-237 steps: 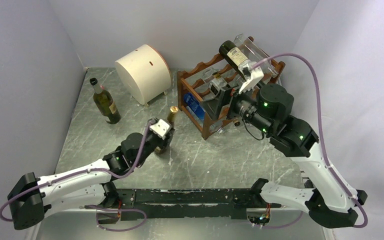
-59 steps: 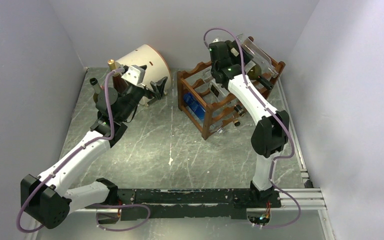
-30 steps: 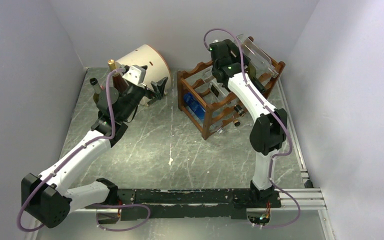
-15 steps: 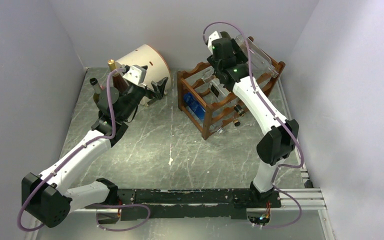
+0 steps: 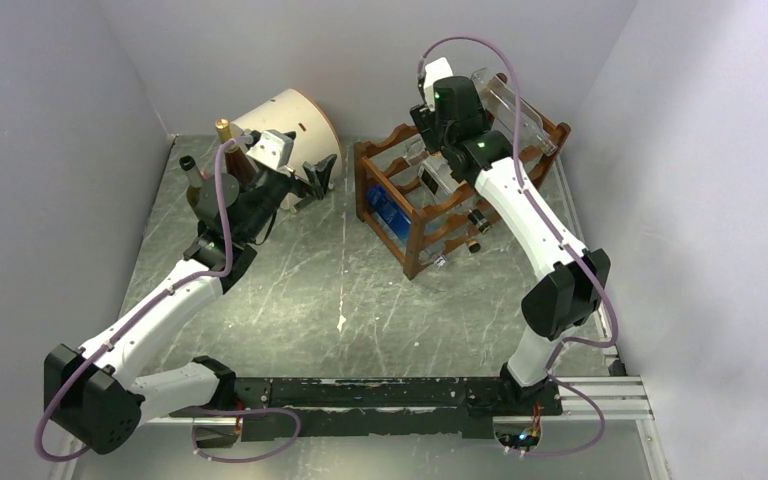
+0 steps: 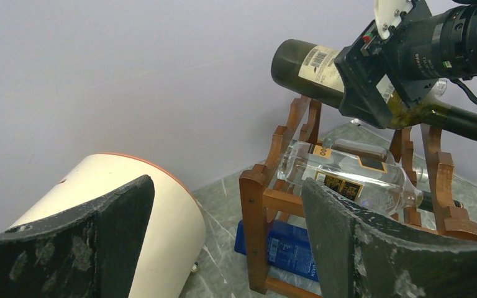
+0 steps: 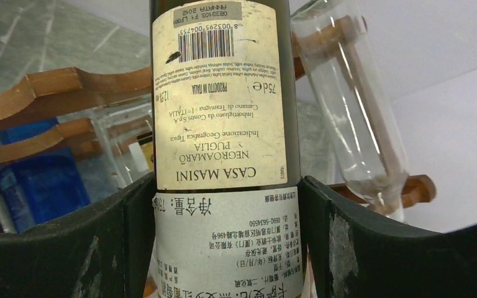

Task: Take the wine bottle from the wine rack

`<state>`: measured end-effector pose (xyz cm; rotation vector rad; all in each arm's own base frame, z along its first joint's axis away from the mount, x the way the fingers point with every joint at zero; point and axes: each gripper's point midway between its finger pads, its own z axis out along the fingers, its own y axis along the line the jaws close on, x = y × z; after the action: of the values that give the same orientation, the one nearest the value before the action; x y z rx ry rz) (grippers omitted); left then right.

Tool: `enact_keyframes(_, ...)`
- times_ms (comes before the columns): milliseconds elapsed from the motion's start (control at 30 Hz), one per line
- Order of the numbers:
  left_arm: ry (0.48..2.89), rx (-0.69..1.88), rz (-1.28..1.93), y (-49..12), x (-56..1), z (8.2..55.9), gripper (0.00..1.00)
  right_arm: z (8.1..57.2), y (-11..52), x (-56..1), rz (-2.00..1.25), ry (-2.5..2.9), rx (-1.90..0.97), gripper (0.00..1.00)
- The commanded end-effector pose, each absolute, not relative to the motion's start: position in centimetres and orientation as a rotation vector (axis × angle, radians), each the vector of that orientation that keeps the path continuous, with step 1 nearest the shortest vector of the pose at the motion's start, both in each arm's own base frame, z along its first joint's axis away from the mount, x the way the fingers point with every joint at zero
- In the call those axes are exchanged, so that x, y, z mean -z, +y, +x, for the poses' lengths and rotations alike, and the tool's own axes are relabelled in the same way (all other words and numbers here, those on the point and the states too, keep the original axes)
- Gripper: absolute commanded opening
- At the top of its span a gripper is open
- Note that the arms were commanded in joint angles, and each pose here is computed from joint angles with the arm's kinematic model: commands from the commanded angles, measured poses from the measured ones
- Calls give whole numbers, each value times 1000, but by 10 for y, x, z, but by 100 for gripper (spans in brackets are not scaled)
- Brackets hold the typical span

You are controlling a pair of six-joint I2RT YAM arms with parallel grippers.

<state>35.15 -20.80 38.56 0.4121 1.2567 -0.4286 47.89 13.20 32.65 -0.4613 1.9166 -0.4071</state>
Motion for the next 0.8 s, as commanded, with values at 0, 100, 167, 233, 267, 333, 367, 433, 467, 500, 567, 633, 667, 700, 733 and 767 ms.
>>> enact_keyframes(0,1238,444,411,-211,-389,351,92,490,139,-367,-320,1800,272,0)
enact_keyframes(100,1238,439,411,-211,-389,351,92,489,142,-367,-302,1798,230,0)
enact_keyframes(167,1237,438,409,-210,-390,351,92,488,145,-368,-280,1794,189,0)
enact_keyframes(233,1235,441,411,-211,-390,350,91,488,146,-371,-244,1792,145,0)
enact_keyframes(267,1233,444,412,-211,-391,350,91,487,147,-372,-227,1796,120,0)
enact_keyframes(333,1233,443,411,-211,-391,350,91,486,149,-375,-190,1805,74,0)
enact_keyframes(367,1233,445,412,-211,-391,350,92,485,149,-376,-170,1812,46,0)
enact_keyframes(433,1234,448,414,-212,-390,350,92,483,152,-382,-143,1818,-14,0)
enact_keyframes(467,1234,451,415,-213,-389,350,92,482,153,-383,-128,1826,-45,0)
enact_keyframes(500,1232,456,420,-214,-389,350,92,481,153,-385,-115,1829,-75,0)
enact_keyframes(567,1227,464,424,-215,-390,349,92,476,156,-389,-96,1838,-143,0)
enact_keyframes(633,1224,473,427,-216,-390,348,92,472,159,-391,-76,1847,-213,0)
enact_keyframes(667,1222,479,431,-217,-390,348,92,470,161,-392,-65,1850,-247,0)
enact_keyframes(700,1218,483,435,-218,-391,347,92,467,162,-394,-51,1852,-282,0)
enact_keyframes(733,1214,488,438,-219,-391,346,91,465,164,-395,-42,1856,-319,0)
enact_keyframes(767,1212,492,442,-220,-391,345,91,463,165,-396,-32,1857,-352,0)
